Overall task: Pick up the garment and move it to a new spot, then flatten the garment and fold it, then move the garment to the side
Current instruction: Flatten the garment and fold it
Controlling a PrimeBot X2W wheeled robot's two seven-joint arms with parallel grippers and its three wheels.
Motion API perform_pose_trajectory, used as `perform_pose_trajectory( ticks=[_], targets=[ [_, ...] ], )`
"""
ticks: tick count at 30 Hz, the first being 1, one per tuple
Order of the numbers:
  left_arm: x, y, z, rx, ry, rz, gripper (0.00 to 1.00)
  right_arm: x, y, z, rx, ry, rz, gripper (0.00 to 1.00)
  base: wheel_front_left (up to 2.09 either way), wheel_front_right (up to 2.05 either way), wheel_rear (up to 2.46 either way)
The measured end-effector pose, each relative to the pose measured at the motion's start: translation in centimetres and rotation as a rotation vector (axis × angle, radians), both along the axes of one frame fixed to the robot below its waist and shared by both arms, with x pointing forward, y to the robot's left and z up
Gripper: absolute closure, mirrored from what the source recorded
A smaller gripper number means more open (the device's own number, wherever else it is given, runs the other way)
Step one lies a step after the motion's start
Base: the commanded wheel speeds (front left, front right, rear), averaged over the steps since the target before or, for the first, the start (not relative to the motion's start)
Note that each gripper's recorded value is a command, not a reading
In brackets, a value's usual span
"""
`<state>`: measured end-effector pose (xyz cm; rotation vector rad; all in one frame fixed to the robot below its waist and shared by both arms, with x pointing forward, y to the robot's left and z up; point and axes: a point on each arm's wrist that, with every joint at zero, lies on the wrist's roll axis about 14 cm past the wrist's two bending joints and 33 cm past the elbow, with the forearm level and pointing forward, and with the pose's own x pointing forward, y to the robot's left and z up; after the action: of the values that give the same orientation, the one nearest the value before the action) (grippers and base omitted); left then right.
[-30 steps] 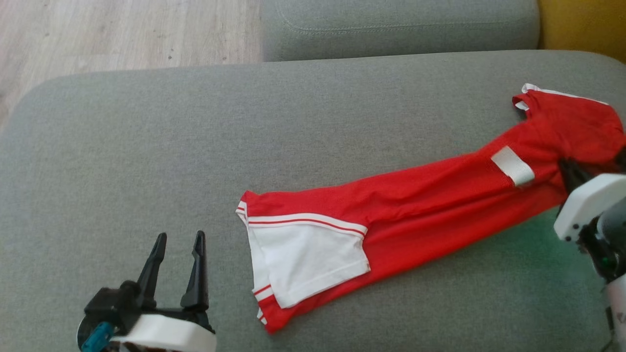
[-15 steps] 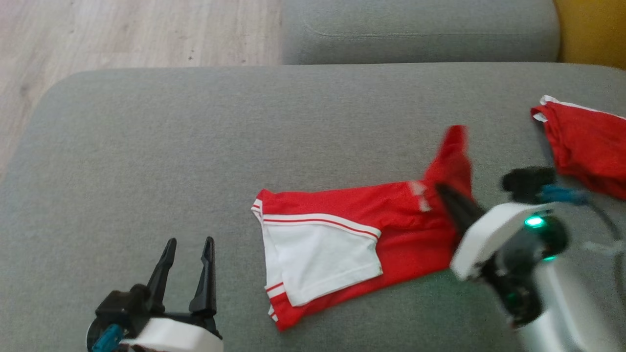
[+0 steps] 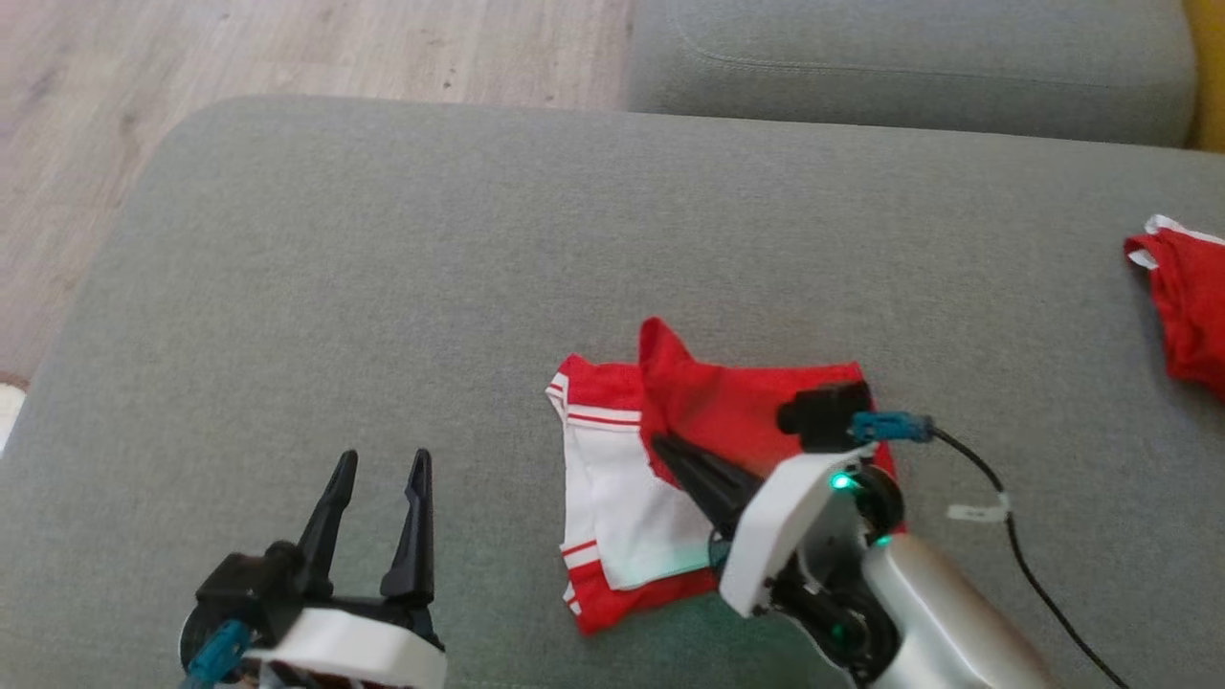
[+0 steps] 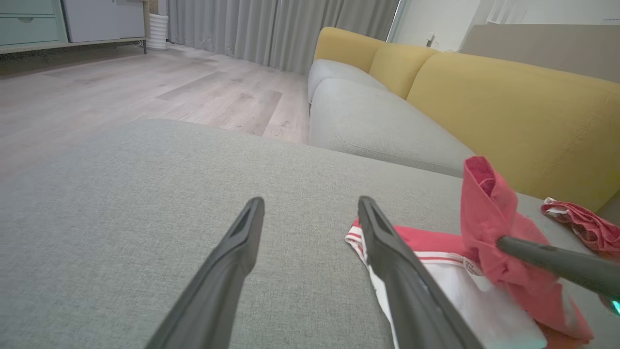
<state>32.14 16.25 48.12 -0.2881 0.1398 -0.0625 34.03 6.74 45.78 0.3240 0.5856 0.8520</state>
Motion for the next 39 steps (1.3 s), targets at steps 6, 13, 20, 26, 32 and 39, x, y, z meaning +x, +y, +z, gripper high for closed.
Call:
perform_pose_trajectory(
  ticks=[6,13,20,26,32,39],
  targets=[
    [-0.2,0.3,-0.2,-0.002,0.008,0.016,0.00,-0.6,2.0,-1.0,0.008,0.026,0.062,0.93,0.00,0.00,0.00],
    [-0.3,0.3,-0.2,-0.003,0.008,0.017,0.00,-2.0,3.4,-1.7,0.030,0.060,0.104,0.00,0.00,0.00,0.00],
    [-0.1,-0.6,-0.1,-0.004,0.000,-0.013,0.00,1.0,2.3,0.9,0.073,-0.092,0.009,0.00,0.00,0.00,0.00],
    [0.1,-1.5,0.2,-0.006,-0.011,-0.043,0.00,4.1,-1.2,2.0,0.049,-0.218,-0.136,0.00,0.00,0.00,0.00],
    [0.7,-2.3,0.7,0.000,-0.028,-0.070,0.00,6.8,-6.4,3.3,0.010,-0.332,-0.312,0.00,0.00,0.00,0.00],
    [0.9,-2.8,0.6,0.008,-0.035,-0.081,0.00,6.5,-12.0,1.3,-0.086,-0.339,-0.459,0.00,0.00,0.00,0.00]
  ],
)
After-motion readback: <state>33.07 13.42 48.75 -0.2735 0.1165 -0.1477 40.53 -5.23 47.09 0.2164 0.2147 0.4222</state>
